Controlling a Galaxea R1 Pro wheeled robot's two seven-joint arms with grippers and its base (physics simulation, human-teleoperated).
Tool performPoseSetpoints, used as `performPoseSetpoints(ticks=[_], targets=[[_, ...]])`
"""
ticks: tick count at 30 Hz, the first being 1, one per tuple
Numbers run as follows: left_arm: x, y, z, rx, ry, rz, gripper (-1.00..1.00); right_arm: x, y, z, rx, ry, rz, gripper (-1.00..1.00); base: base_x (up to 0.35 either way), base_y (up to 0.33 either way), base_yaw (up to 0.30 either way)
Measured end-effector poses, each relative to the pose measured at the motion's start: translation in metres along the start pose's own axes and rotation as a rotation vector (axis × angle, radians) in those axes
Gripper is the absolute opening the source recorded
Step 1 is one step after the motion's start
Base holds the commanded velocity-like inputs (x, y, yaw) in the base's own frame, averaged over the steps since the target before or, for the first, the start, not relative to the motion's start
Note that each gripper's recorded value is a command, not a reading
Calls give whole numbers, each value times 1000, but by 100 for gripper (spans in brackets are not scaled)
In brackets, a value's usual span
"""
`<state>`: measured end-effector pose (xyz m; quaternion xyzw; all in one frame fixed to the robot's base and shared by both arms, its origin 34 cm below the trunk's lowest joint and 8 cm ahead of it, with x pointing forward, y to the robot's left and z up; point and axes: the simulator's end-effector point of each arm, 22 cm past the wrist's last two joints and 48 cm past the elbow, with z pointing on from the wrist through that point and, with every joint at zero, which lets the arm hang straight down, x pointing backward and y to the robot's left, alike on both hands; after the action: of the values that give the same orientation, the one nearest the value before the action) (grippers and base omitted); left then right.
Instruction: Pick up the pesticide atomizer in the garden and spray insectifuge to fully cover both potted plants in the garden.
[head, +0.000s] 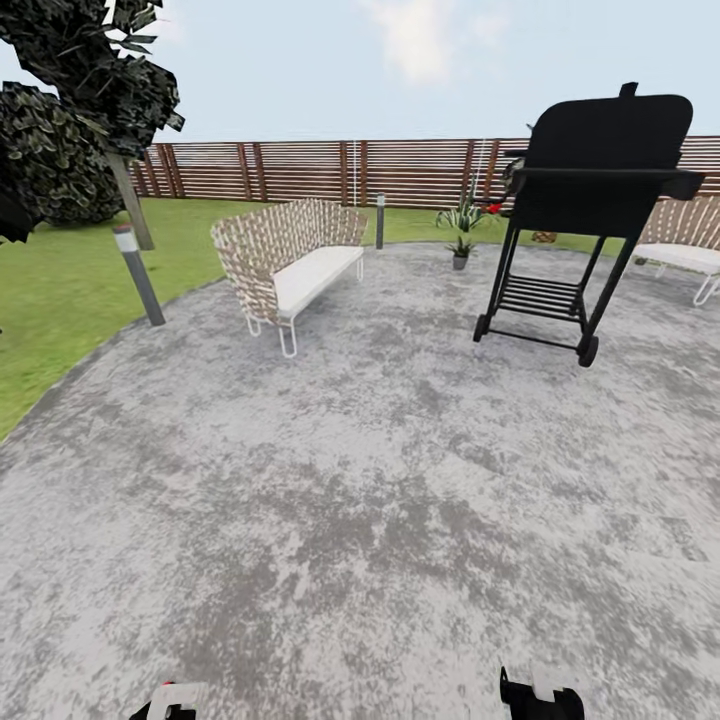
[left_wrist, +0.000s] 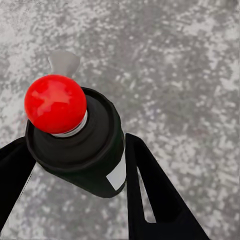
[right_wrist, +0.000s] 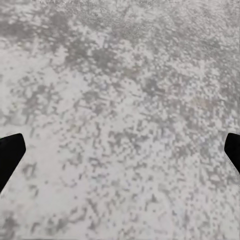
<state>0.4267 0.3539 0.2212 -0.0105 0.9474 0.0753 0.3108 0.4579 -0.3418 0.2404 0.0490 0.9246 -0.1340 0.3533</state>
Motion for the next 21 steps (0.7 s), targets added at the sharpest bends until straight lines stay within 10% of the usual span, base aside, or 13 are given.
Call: performPoseSetpoints(ticks=[21], targets=[[0, 0, 0, 0, 0, 0, -100, 0, 0, 0, 1, 0, 0, 100, 339, 0, 0]])
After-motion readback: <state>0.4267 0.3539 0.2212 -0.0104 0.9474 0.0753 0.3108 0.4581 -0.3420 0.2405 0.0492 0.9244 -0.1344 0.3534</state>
